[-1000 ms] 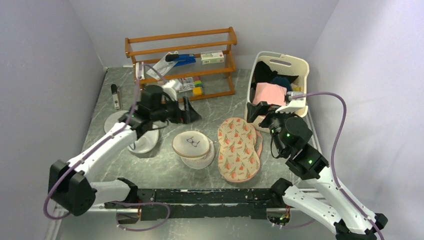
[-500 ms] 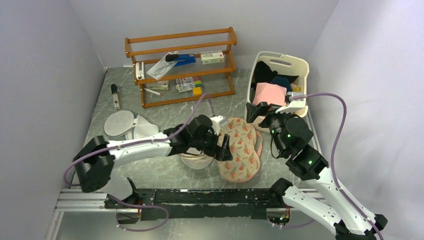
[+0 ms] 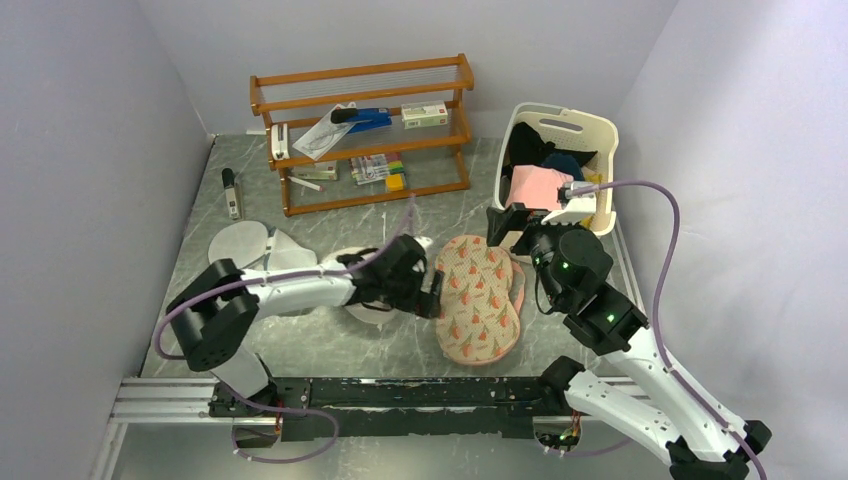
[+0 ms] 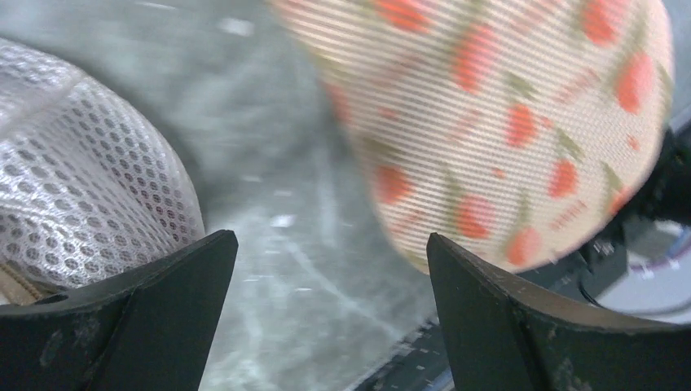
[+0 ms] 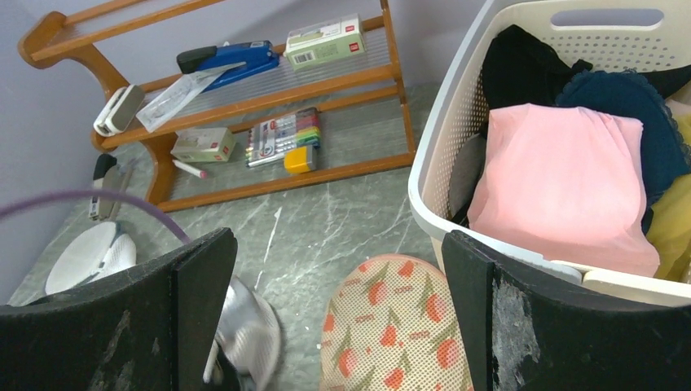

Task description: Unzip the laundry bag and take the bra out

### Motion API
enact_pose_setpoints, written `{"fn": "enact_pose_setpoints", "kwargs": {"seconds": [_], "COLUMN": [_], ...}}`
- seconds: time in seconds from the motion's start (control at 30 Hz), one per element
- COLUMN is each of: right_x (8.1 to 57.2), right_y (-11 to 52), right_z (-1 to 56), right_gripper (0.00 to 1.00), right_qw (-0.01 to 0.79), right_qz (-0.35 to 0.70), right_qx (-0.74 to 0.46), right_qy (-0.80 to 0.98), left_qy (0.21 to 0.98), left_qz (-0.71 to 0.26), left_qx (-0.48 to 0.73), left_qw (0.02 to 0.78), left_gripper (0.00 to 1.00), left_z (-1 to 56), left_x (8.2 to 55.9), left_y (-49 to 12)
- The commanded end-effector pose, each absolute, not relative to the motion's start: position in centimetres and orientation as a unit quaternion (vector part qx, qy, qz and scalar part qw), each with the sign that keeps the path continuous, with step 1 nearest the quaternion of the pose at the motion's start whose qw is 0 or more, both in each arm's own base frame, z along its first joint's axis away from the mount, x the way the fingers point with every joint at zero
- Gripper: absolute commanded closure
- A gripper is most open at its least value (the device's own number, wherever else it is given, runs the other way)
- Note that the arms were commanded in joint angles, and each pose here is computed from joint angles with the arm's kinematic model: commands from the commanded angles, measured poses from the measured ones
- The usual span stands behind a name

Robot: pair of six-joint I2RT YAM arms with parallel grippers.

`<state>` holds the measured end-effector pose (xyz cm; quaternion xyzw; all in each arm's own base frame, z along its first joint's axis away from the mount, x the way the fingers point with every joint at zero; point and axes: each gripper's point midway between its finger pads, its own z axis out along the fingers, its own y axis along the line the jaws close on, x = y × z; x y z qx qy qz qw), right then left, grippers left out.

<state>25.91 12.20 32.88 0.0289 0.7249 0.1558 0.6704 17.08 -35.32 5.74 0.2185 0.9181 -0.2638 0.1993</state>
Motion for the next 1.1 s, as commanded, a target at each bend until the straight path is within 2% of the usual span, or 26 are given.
{"fn": "enact_pose_setpoints", "kwargs": {"seconds": [0.0,0.23,0.3,0.43,0.63,0.8,0.9,1.07], "right_x": [26.0,26.2,26.2,26.2,25.8,25.6,25.5,25.7], "right_y": [12.1,12.2,12.3,12.5,12.4,12.0,12.0,12.5], "right_z": [33.0,32.6,32.7,32.5,31.7,30.9,30.9,31.3], "right_gripper": [0.0,0.0,0.0,0.0,0.0,0.0,0.0,0.0], "right_qw": [0.674,0.671,0.671,0.669,0.661,0.658,0.662,0.658], "right_qz": [0.16,0.159,0.162,0.165,0.169,0.171,0.172,0.175], "right_qx": [0.038,0.038,0.037,0.036,0.039,0.054,0.048,0.039], "right_qy": [0.72,0.723,0.722,0.724,0.73,0.731,0.727,0.731], "left_qy": [0.934,0.886,0.878,0.879,0.876,0.884,0.89,0.893], "left_qz": [-0.21,-0.33,-0.358,-0.375,-0.395,-0.38,-0.372,-0.379], "left_qx": [0.171,0.201,0.199,0.187,0.187,0.206,0.202,0.179], "left_qw": [0.234,0.256,0.246,0.227,0.204,0.177,0.172,0.162], "left_gripper": [0.01,0.0,0.06,0.15,0.15,0.23,0.29,0.55], "left_z": [6.1,11.1,11.3,10.5,8.8,6.1,4.7,3.6], "left_x": [21.2,21.0,20.8,21.3,21.3,19.8,19.5,18.9], "left_y": [-29.1,-32.8,-34.1,-35.8,-38.9,-41.0,-41.1,-40.6]}}
